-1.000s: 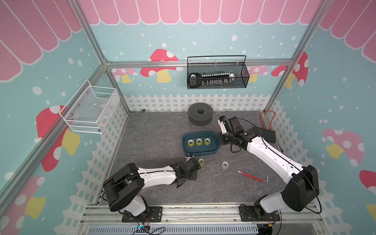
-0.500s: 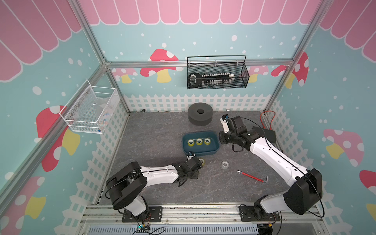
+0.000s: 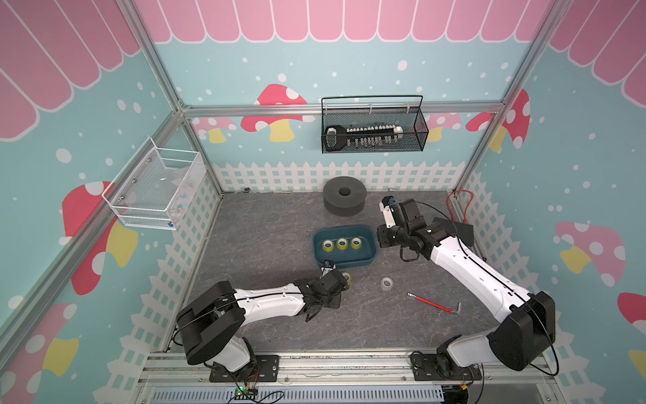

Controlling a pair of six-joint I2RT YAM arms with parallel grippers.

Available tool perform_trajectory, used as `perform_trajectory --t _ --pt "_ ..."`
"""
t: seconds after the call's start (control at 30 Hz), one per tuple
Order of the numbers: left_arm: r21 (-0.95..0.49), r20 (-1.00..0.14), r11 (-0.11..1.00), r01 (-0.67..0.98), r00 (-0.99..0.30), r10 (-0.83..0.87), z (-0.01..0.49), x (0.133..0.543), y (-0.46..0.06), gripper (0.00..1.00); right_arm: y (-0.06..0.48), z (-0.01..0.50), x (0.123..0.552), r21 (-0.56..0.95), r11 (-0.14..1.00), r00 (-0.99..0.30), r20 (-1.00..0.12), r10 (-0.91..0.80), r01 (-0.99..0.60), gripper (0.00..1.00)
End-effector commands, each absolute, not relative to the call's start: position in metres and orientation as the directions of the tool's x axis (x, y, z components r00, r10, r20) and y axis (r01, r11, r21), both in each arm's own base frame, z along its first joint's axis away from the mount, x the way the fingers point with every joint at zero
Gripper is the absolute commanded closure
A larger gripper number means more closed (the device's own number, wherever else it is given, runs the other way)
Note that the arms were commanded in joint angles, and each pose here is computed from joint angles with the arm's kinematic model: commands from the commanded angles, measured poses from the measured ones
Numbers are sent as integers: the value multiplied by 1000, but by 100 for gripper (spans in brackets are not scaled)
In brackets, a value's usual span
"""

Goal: Put the transparent tape into the storage box
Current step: Pick up the tape from the center of the board, then place the tape in the storage box.

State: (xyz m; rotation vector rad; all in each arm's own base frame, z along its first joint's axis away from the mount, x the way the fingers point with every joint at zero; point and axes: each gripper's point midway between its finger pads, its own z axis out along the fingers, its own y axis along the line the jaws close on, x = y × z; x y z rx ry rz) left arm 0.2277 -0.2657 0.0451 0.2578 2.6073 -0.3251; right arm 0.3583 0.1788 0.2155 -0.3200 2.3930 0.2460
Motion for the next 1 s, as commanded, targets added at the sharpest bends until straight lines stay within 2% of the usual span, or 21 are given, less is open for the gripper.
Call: perform_trajectory --t 0.0,0.17,0.33,0.63,0.97 --pt "-187 -584 945 268 -804 112 97 237 -275 100 178 224 366 81 950 -707 -688 -166 -302 75" --pt "-159 -678 928 337 -721 145 173 259 -293 100 165 200 367 83 956 -749 -641 -166 -282 75" --pt "-129 -713 910 395 -675 191 200 303 -324 100 150 183 365 83 962 -774 -613 -156 -260 75" --pt "-134 -678 891 434 -696 237 156 370 -351 100 135 157 360 103 969 -816 -563 -130 -225 74" --pt "-196 -638 867 458 -731 242 114 404 -360 100 129 123 346 131 973 -861 -499 -101 -190 74"
